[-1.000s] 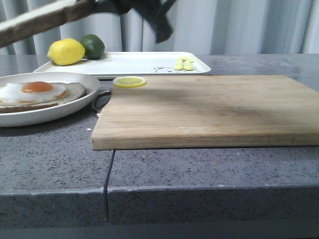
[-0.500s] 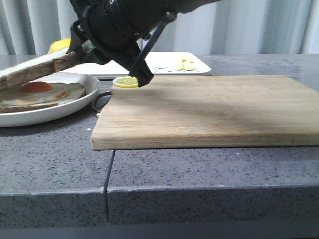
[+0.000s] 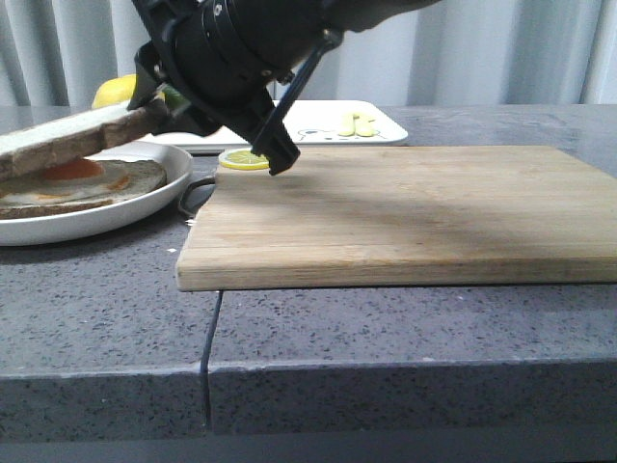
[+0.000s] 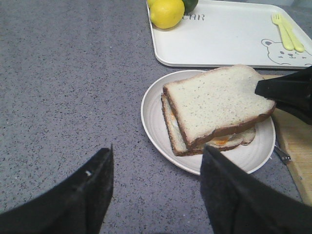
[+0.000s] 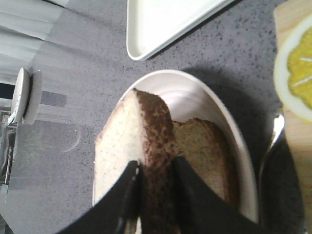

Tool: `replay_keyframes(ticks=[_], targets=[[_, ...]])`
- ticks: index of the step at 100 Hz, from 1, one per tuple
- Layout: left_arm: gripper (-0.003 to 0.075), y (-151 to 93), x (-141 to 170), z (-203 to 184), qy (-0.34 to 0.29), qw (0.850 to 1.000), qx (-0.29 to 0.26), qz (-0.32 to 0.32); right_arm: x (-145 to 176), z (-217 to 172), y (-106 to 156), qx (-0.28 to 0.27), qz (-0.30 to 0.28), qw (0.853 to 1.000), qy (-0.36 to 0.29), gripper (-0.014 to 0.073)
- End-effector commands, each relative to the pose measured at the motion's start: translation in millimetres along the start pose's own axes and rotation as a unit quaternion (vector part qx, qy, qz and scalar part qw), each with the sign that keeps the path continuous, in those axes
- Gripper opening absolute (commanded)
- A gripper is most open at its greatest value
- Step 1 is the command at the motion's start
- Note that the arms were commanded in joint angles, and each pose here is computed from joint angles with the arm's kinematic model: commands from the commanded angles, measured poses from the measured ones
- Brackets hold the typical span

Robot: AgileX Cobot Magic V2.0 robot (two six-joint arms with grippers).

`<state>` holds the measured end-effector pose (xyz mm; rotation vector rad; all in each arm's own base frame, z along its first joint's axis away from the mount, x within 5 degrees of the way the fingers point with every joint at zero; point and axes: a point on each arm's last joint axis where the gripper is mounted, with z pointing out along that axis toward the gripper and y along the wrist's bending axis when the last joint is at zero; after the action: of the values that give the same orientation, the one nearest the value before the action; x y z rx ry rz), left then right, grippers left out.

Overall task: Place bread and move sandwich to tray
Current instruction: 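Lower the bread onto the egg toast and open the right gripper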

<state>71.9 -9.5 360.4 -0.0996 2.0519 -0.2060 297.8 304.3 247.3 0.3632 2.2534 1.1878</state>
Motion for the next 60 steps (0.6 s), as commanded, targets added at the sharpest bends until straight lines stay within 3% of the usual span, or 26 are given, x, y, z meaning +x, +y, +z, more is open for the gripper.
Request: replay_keyframes(ticks=[1,13,60], targets=[[0.0365,-3.7,-14.0,-4.2,-0.042,0.999,0.013,-0.006,-5.9,-14.9,18.4,-0.034,0.02,0.999,-0.005,0.0282],[0.0365,-3.7,-14.0,-4.2,-0.042,0.999,0.013,-0.006,-5.1,-14.6,16.2,-0.03,0.019,0.999,-0.005,0.034],[0.0365,-3.7,-14.0,-4.2,-0.042,0.999,0.013,-0.006,-13.4,-23.6,20.0,-0.024,0.01,0.999,-0.032,0.034]])
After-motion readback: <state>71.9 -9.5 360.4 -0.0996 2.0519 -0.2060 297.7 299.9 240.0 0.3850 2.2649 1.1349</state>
